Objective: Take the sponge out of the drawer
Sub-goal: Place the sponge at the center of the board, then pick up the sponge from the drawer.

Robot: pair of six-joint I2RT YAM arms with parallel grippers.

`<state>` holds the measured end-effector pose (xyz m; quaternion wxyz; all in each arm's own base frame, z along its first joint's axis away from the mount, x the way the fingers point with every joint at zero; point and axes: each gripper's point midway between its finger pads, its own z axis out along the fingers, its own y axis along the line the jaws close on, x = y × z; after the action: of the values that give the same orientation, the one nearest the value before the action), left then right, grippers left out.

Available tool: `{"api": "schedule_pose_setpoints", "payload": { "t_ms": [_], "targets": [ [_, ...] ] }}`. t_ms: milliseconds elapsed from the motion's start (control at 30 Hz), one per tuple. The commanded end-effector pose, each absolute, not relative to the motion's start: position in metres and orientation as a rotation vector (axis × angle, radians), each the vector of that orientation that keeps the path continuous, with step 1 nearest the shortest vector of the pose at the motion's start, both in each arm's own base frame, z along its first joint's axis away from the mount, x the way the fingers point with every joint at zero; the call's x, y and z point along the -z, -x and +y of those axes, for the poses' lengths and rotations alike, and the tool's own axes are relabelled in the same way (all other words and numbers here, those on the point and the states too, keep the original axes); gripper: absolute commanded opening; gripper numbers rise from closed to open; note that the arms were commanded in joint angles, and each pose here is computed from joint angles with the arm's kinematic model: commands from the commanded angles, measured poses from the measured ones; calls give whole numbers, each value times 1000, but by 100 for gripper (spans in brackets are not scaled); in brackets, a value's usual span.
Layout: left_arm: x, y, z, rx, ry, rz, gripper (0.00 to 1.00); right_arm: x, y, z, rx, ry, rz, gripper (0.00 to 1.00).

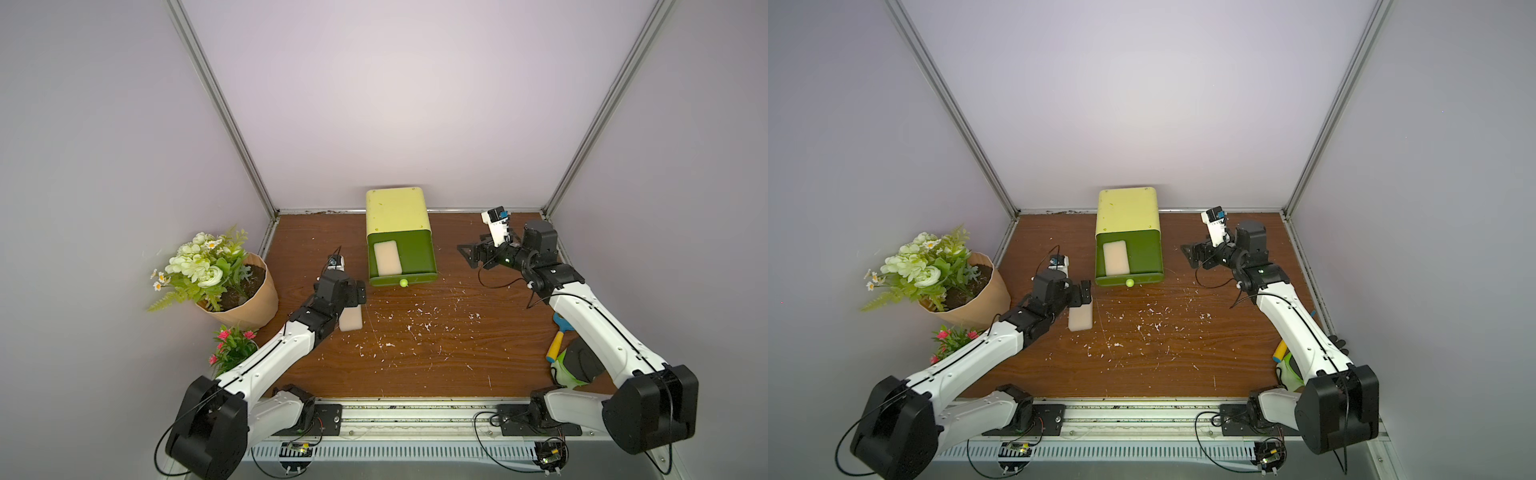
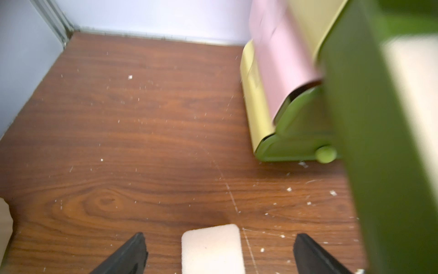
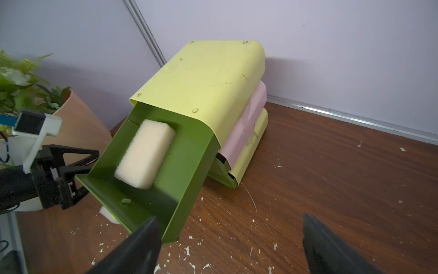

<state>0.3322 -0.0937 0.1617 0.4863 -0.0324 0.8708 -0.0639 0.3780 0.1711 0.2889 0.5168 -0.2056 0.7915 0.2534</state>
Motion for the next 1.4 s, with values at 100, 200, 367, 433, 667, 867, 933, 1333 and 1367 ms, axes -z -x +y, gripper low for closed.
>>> {"api": "schedule_pose_setpoints", "payload": {
  "t_ms": [100, 200, 367, 433, 667, 867, 933, 1333, 1367],
  "targets": [
    [-225, -325, -107, 332, 66, 1957, 100, -328, -360, 207, -739, 614, 1764, 92],
    [-238, -324, -115, 349, 38, 1932, 100, -332, -352, 224, -776, 662, 1745, 88],
    [-249, -323, -137, 403, -15, 1915, 100, -330, -343, 251, -798, 721, 1755, 79],
    [-254, -323, -147, 450, -27, 1899, 100, -327, -343, 260, -805, 733, 1776, 78],
    [-299, -336, -174, 563, -66, 1768, 100, -307, -346, 295, -830, 771, 1860, 71],
    [-348, -354, -185, 561, -109, 1659, 100, -290, -354, 319, -810, 797, 1923, 68],
    [-353, -360, -187, 539, -120, 1650, 100, -287, -356, 327, -816, 805, 1934, 66],
    [-332, -362, -174, 407, -141, 1612, 100, -258, -377, 358, -816, 808, 2039, 53],
    [-332, -360, -170, 394, -132, 1607, 100, -257, -378, 360, -821, 806, 2042, 52]
  ]
}}
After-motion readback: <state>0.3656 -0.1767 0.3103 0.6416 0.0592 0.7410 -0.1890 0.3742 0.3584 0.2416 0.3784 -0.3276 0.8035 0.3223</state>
